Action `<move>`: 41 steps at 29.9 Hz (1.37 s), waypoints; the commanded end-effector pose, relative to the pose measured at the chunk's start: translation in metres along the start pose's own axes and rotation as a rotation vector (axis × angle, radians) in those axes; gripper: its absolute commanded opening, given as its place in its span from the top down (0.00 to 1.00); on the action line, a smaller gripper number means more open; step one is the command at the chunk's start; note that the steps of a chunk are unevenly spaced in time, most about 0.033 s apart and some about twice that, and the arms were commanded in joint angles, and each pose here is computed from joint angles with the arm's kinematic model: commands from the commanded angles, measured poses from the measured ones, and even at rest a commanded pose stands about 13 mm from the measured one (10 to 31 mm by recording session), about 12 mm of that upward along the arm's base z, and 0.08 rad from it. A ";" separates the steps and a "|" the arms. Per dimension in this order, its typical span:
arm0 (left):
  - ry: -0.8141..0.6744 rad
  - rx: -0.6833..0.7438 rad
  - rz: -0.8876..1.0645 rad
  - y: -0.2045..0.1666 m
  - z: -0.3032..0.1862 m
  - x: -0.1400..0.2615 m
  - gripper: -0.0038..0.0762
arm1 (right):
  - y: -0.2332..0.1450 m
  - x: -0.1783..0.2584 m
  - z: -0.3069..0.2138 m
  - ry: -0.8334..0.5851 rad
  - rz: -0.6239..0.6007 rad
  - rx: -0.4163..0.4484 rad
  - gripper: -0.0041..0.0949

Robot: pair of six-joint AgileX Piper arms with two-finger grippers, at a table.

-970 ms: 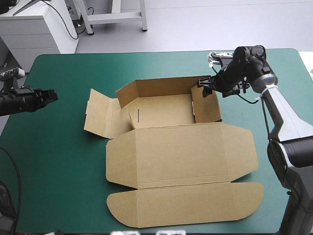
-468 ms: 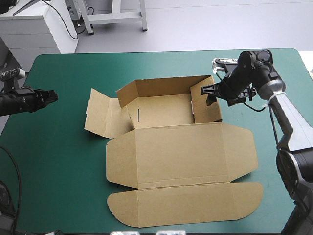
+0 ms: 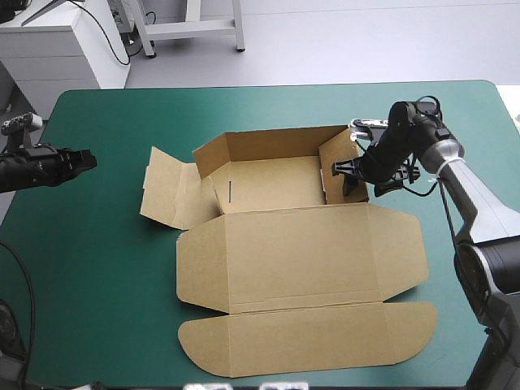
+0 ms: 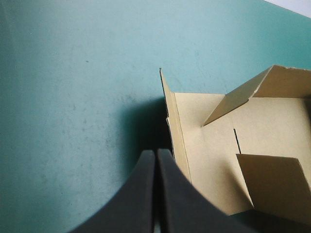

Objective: Fold the box

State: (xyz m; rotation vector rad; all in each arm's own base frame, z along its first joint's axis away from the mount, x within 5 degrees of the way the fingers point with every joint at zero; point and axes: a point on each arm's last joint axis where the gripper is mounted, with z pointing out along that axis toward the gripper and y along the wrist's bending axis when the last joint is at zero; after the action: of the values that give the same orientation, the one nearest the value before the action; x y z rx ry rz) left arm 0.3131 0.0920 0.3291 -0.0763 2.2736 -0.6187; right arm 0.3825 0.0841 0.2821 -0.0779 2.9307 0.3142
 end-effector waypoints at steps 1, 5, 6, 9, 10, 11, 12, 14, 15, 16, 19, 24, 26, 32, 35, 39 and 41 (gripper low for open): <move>-0.076 0.030 0.003 -0.012 -0.012 -0.012 0.96 | 0.005 -0.001 -0.019 -0.065 -0.006 -0.046 0.46; -0.068 0.032 -0.003 -0.010 -0.009 -0.011 0.96 | 0.005 -0.003 -0.019 -0.074 -0.031 -0.050 0.79; -0.067 0.031 -0.006 -0.009 -0.008 -0.011 0.96 | 0.006 -0.002 -0.019 -0.070 -0.063 -0.051 0.90; -0.061 0.031 -0.012 -0.006 -0.005 -0.010 0.96 | 0.005 -0.001 -0.018 -0.054 -0.101 -0.043 0.97; -0.059 0.030 -0.015 -0.005 -0.004 -0.010 0.96 | 0.004 0.000 -0.019 -0.041 -0.102 -0.037 0.98; -0.060 0.028 -0.017 -0.004 -0.004 -0.010 0.96 | 0.003 0.002 -0.019 -0.027 -0.105 -0.035 0.98; -0.056 0.029 -0.020 -0.003 -0.002 -0.010 0.96 | 0.003 0.003 -0.019 -0.017 -0.113 -0.030 0.98; -0.052 0.028 -0.025 -0.001 0.000 -0.010 0.96 | 0.003 0.003 -0.019 -0.018 -0.139 -0.037 0.98; -0.050 0.028 -0.028 0.000 0.001 -0.010 0.96 | 0.004 0.003 -0.019 -0.020 -0.149 -0.046 0.98; -0.046 0.029 -0.032 0.001 0.003 -0.009 0.96 | 0.006 0.003 -0.022 -0.026 -0.155 -0.058 0.98; -0.033 0.033 -0.042 0.005 0.007 -0.008 0.96 | 0.013 0.007 -0.036 -0.062 -0.196 -0.120 0.98; -0.018 0.032 -0.057 0.011 0.013 -0.006 0.96 | 0.015 0.021 -0.084 -0.187 -0.240 -0.072 0.98; -0.010 0.030 -0.062 0.014 0.017 -0.006 0.96 | 0.016 0.032 -0.109 -0.250 -0.252 -0.043 0.98; 0.032 0.061 -0.108 0.028 0.034 0.000 0.96 | 0.023 0.069 -0.171 -0.416 -0.275 -0.057 0.98; 0.063 0.116 -0.153 0.032 0.044 0.004 0.96 | 0.025 0.081 -0.187 -0.463 -0.283 -0.063 0.98; 0.096 0.186 -0.194 0.032 0.053 0.008 0.96 | 0.025 0.085 -0.192 -0.477 -0.286 -0.064 0.98; 0.117 0.222 -0.205 0.027 0.057 0.009 0.96 | 0.025 0.083 -0.190 -0.470 -0.285 -0.063 0.98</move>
State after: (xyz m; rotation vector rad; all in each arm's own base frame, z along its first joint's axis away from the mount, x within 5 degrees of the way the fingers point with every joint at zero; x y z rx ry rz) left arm 0.3494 0.1033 0.2488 -0.2096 2.4080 -0.9022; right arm 0.2750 0.0670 0.4361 -0.3852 2.4565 0.2952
